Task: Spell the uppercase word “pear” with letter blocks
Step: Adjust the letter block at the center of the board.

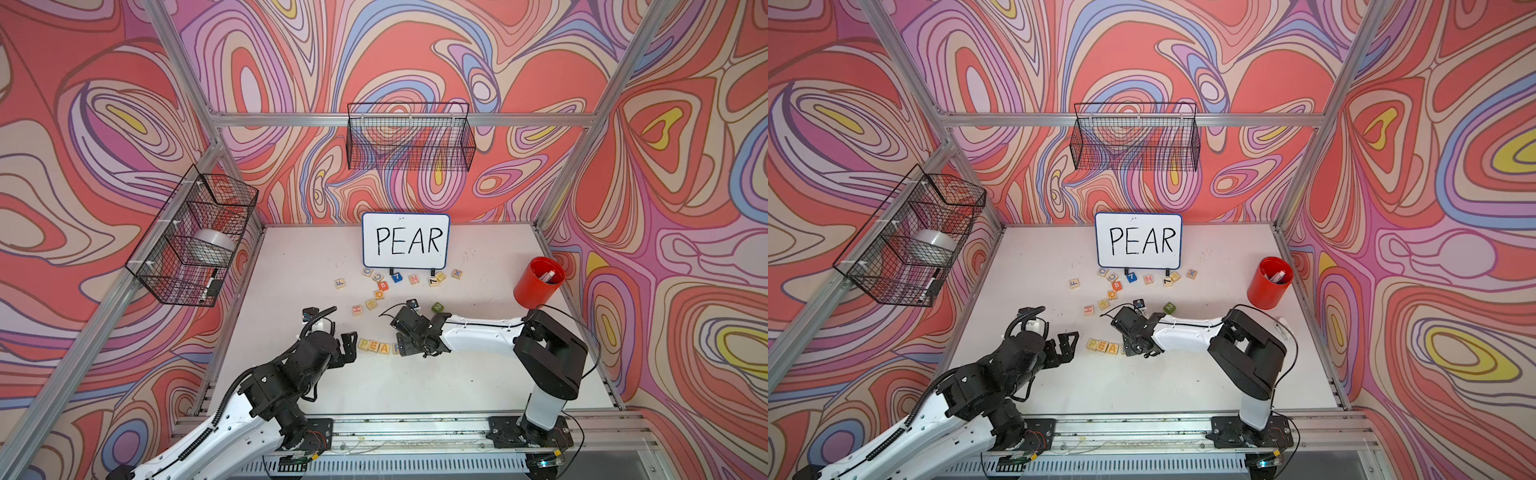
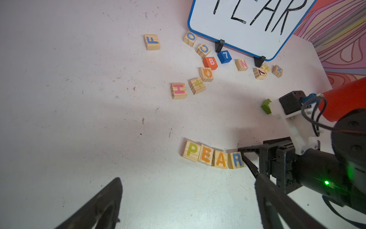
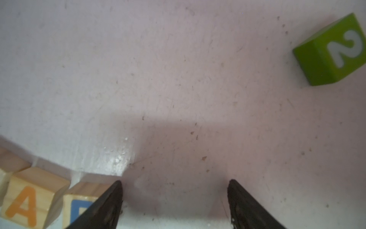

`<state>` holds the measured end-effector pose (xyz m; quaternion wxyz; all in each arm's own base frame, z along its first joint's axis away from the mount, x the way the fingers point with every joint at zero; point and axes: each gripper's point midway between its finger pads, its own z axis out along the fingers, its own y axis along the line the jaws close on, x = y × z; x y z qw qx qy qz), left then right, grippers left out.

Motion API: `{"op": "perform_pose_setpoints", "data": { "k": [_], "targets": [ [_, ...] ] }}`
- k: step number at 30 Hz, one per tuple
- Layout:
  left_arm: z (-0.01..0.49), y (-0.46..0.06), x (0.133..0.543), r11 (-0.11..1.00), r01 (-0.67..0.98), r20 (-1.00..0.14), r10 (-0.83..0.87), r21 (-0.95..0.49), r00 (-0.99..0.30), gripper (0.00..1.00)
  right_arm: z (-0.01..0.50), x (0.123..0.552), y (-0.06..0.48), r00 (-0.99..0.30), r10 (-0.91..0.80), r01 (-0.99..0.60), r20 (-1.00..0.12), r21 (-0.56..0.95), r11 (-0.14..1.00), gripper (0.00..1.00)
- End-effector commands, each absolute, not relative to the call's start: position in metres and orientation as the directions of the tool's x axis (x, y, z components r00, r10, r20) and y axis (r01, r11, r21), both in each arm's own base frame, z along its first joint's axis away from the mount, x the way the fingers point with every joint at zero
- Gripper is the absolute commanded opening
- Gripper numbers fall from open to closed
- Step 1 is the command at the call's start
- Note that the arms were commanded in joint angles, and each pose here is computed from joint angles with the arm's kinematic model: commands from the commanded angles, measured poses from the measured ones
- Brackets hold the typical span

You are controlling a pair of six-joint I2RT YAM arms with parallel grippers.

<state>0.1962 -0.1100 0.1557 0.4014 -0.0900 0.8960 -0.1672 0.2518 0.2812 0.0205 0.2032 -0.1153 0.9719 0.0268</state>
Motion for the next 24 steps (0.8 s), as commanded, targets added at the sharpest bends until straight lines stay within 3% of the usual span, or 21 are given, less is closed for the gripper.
{"op": "perform_pose_setpoints", "data": {
  "k": [1, 24],
  "targets": [
    [0.158, -0.108, 0.196, 0.924, -0.042, -0.687, -0.314, -0.381, -0.656, 1.0, 0.021, 0.249, 0.29, -0.892, -0.201, -0.236, -0.406, 0.037, 0.971, 0.85],
    [0.149, -0.11, 0.195, 0.932, -0.044, -0.673, -0.293, -0.361, -0.679, 1.0, 0.027, 0.228, 0.277, -0.917, -0.082, -0.118, -0.39, 0.069, 0.991, 0.84]
  ]
}}
